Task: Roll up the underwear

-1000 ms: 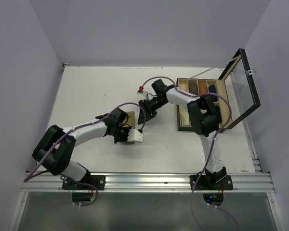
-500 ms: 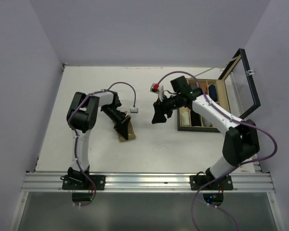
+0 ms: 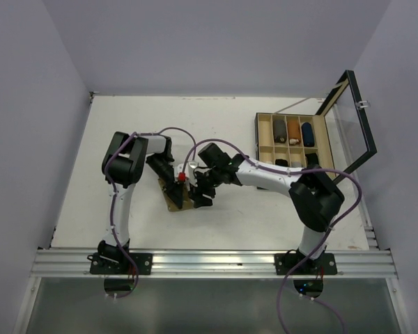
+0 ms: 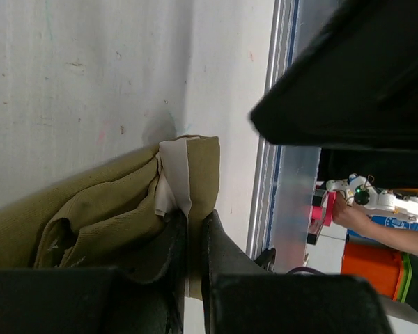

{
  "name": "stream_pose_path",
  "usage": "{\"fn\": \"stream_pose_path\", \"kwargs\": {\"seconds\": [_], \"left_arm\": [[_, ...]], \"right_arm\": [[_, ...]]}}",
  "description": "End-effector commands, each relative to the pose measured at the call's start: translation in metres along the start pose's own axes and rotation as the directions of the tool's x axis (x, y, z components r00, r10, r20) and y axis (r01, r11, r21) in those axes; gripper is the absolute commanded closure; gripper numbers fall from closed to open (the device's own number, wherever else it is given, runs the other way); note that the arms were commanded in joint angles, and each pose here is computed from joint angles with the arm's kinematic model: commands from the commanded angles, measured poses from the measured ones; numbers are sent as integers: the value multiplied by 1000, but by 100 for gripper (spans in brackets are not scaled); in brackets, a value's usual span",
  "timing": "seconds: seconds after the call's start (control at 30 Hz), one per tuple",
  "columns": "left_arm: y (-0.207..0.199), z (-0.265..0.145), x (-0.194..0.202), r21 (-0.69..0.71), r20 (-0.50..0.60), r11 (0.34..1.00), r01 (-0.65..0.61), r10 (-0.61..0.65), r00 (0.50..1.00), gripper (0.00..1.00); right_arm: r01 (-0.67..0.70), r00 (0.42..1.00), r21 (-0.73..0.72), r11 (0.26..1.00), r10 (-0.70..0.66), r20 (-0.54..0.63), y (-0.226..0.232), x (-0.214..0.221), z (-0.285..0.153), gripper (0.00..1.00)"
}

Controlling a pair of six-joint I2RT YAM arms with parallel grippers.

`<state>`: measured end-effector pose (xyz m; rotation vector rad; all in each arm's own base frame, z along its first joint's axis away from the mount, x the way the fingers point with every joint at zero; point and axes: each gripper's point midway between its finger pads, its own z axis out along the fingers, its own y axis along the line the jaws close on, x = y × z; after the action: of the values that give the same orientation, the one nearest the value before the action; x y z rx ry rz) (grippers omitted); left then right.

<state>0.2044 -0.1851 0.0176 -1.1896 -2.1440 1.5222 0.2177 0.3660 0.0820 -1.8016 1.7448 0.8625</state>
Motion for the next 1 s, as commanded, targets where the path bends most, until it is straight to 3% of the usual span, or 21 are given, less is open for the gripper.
{"fn": "stream_pose_path", "kwargs": {"seconds": [0.0, 0.3, 0.7, 0.93, 0.97], "left_arm": [[48, 1, 22, -101, -134, 982, -162, 148, 980, 90], [50, 3, 20, -99, -124, 982, -163, 150, 981, 86], [53, 1, 15, -104, -117, 980, -169, 157, 981, 83], [56, -4, 9, -126, -86, 975, -185, 175, 981, 80], [53, -8, 4, -138, -66, 970, -199, 192, 979, 78]], "right_arm": [[173, 983, 25, 985, -174, 60, -14, -17, 12, 37], [220, 972, -16, 975, -217, 90, -8, -19, 40, 38], [250, 967, -61, 966, -247, 54, -3, 1, 69, 55], [234, 972, -133, 963, -233, 23, 10, 19, 77, 98], [210, 977, -152, 966, -211, 11, 15, 23, 77, 100]]}}
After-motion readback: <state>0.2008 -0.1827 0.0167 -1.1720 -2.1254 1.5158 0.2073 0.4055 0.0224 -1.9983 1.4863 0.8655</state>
